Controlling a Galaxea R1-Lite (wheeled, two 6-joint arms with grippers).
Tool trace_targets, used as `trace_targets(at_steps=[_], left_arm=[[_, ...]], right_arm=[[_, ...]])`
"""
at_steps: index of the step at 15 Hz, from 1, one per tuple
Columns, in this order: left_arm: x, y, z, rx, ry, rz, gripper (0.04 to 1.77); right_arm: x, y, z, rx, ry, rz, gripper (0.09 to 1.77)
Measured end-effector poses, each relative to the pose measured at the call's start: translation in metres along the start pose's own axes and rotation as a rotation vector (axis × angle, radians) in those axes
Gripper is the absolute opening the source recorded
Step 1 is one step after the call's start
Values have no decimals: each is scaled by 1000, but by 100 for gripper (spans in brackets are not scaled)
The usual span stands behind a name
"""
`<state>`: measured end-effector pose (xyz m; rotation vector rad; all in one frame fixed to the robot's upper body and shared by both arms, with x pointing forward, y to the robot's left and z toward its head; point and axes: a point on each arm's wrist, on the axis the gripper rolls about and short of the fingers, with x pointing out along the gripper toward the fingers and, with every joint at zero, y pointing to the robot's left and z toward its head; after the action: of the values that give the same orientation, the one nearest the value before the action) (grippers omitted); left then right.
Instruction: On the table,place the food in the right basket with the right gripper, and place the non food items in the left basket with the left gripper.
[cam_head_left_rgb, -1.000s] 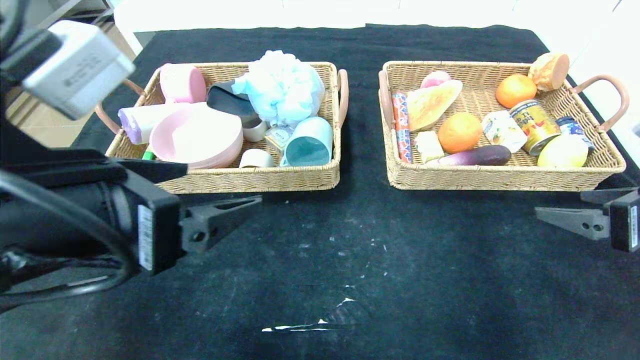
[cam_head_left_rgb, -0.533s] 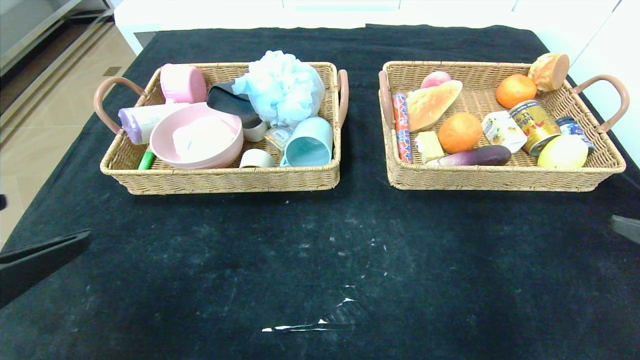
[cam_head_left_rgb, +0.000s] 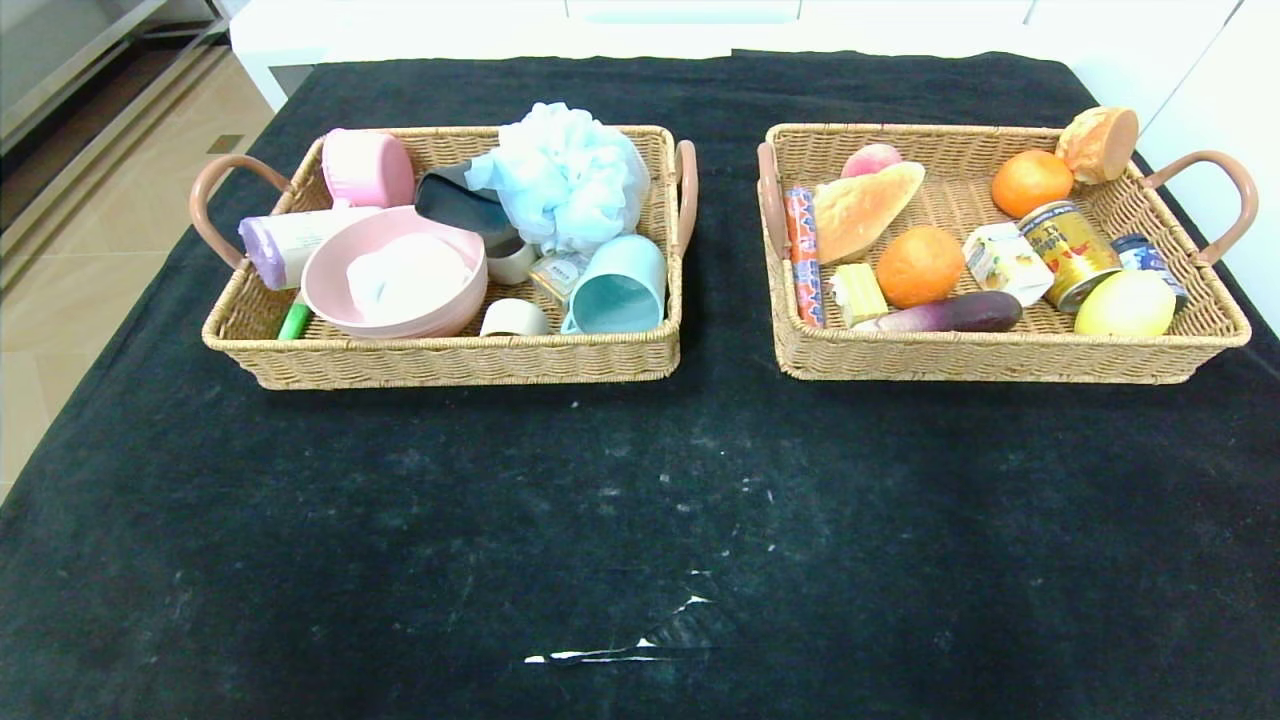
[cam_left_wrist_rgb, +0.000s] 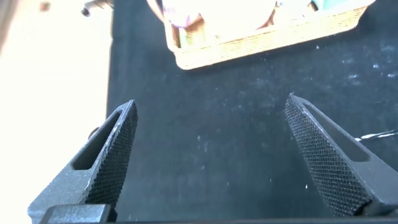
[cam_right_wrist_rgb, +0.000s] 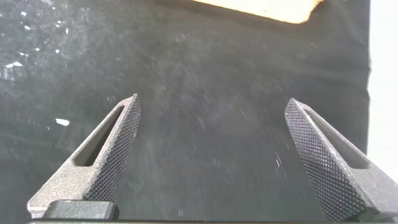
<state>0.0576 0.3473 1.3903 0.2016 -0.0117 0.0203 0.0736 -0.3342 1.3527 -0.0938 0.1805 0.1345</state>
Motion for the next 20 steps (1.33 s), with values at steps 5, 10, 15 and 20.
trace_targets(at_steps=[5,10,15,20], left_arm=[[-43,-2,-21,-22,-37,14,172],[-59,-8,-22,-76,-80,101,172],[-67,-19,-50,-70,-89,120,172],[-66,-30,-90,-66,-115,46,172]], right_arm=[[-30,10,-34,-5,-84,-56,170],[-39,12,-49,-9,-133,-62,170],[-47,14,-67,-22,-216,-68,170],[-35,10,-76,-24,-442,-213,170]])
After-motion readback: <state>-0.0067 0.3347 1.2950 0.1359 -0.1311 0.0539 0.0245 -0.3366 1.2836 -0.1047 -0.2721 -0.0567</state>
